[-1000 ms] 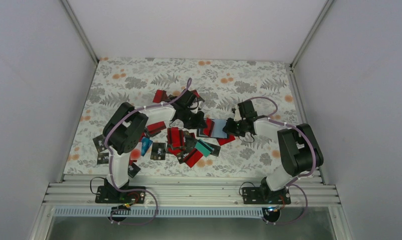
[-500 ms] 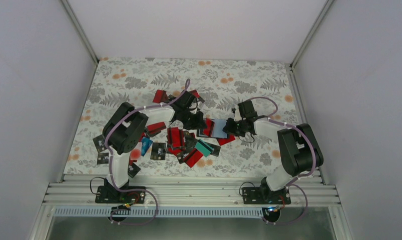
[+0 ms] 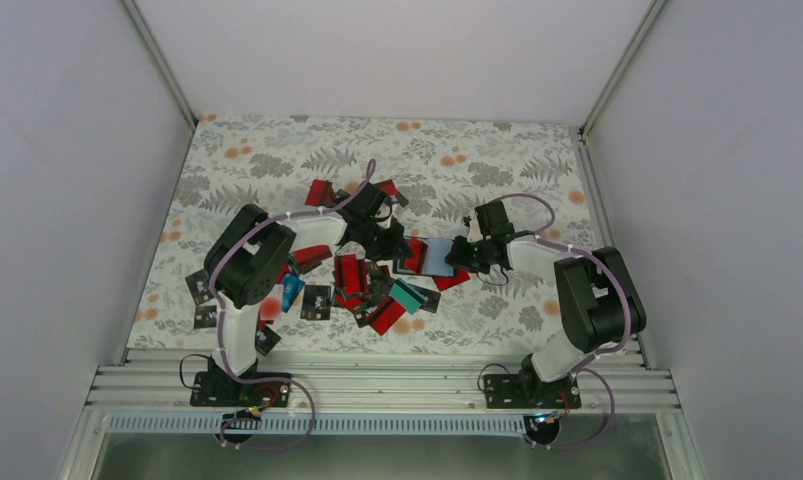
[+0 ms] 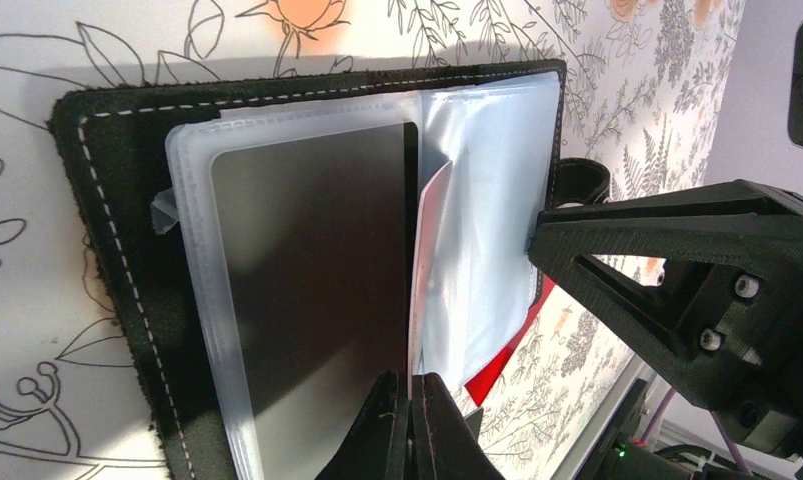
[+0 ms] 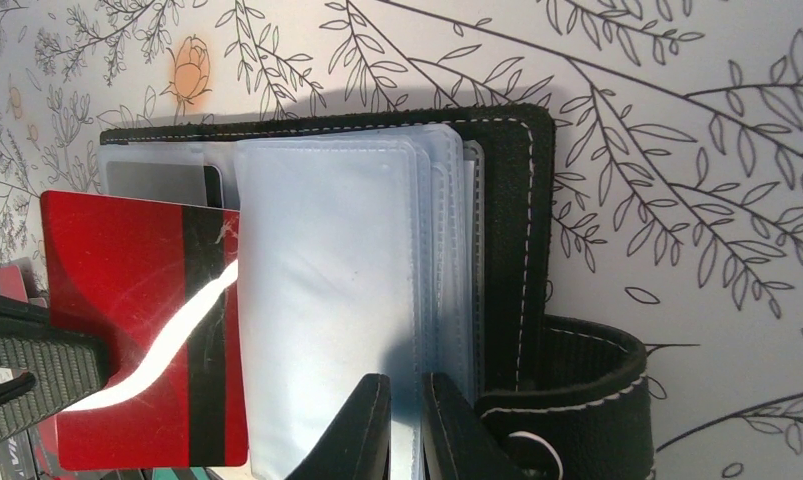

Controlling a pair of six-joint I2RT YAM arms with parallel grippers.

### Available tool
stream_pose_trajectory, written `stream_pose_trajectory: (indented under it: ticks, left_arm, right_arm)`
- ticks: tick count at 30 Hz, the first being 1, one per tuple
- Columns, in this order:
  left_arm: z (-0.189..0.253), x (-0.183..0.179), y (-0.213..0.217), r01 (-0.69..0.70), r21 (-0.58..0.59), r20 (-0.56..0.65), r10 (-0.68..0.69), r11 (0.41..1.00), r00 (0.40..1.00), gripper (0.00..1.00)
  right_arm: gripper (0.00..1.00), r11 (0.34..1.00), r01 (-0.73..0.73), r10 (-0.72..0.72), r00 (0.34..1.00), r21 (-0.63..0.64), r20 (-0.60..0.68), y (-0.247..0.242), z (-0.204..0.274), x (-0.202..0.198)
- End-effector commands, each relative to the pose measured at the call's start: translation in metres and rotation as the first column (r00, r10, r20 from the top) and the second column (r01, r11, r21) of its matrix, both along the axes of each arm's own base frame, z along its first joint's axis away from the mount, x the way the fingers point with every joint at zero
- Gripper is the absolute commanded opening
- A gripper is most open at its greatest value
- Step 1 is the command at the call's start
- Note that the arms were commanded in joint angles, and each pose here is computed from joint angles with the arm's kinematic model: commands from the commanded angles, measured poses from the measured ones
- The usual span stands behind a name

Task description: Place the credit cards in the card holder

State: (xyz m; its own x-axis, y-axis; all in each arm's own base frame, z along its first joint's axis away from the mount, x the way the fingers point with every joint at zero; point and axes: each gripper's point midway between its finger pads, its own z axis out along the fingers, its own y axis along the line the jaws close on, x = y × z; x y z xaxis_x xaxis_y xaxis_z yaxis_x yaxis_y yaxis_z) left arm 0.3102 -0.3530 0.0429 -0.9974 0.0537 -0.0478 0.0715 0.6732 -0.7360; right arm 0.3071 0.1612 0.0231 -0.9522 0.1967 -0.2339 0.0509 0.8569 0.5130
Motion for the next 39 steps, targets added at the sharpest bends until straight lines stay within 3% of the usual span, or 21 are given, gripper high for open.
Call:
stream_pose_trajectory:
  ticks: [1,28,39]
  left_arm:
    - [0.0,-0.001,-0.003,0.013,-0.021,-0.031,-0.014,1.0,0.999,0.02]
    - [0.01,0.013,-0.016,0.074,-0.065,0.023,-0.073,0.995,0.997,0.02]
    - [0.012,0.016,-0.02,0.084,-0.072,0.018,-0.083,0.994,0.996,0.02]
  right_arm:
    - [0.12,1.0,-0.007,0.007,1.0,-0.011,-0.015,-0.003,-0.006,-0.005]
    - [0.12,0.999,-0.035,0.035,0.999,-0.027,-0.002,-0.005,-0.003,-0.004]
    - [0.24,0.996,-0.072,0.076,0.993,-0.05,0.087,-0.006,0.026,0.005]
